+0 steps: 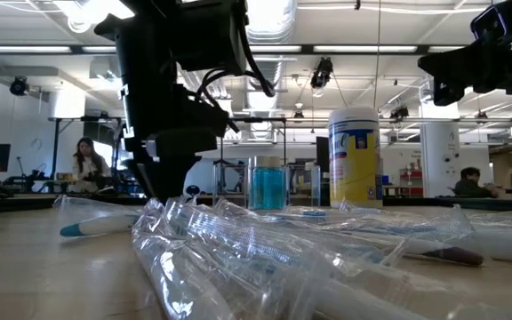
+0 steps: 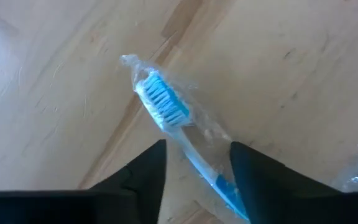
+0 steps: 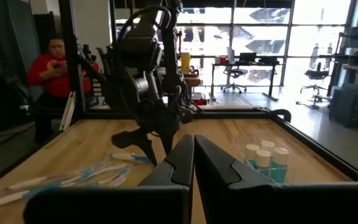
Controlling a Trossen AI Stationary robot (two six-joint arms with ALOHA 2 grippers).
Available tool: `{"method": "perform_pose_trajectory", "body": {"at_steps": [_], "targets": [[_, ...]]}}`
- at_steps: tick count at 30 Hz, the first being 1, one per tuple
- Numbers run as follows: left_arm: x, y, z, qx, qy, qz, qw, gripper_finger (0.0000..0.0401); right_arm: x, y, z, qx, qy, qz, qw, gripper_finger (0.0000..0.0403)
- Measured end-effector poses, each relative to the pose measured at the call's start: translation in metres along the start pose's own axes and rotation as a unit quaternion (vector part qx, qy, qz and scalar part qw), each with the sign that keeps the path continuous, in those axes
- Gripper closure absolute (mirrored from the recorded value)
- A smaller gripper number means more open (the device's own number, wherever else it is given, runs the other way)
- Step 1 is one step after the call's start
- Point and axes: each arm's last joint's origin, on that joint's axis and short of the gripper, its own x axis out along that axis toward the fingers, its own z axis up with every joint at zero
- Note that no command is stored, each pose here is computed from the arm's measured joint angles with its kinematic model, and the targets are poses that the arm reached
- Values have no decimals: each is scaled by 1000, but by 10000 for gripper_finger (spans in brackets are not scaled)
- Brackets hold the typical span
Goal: Pick & Place toothbrushing station
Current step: Put the blue toothbrush into the transparent organizer
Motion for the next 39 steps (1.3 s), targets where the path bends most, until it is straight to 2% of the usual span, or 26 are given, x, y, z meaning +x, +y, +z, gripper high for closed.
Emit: {"method": "perform_pose_trajectory", "body": {"at_steps": [9, 13, 20, 25, 29, 34, 39], "targets": [[-6, -3, 4, 28, -8, -12, 999, 346, 0, 0, 0, -1, -1, -2, 1000, 394], [-23, 0, 6, 42, -48, -14, 998, 393, 0, 0, 0, -6, -1, -2, 1000, 394], [-79, 12, 5, 61, -148, -29, 987, 397, 0, 0, 0, -1, 0, -1, 1000, 394], [-129, 28, -8, 78, -235, -41, 968, 397, 0, 0, 0, -1, 0, -1, 1000, 394], [-158, 46, -31, 89, -303, -52, 947, 397, 0, 0, 0, 0, 0, -1, 1000, 394], [-165, 73, -68, 83, -374, -78, 920, 399, 0, 0, 0, 0, 0, -1, 1000, 394], [-142, 97, -99, 97, -431, -128, 888, 399, 0, 0, 0, 0, 0, -1, 1000, 394]]}}
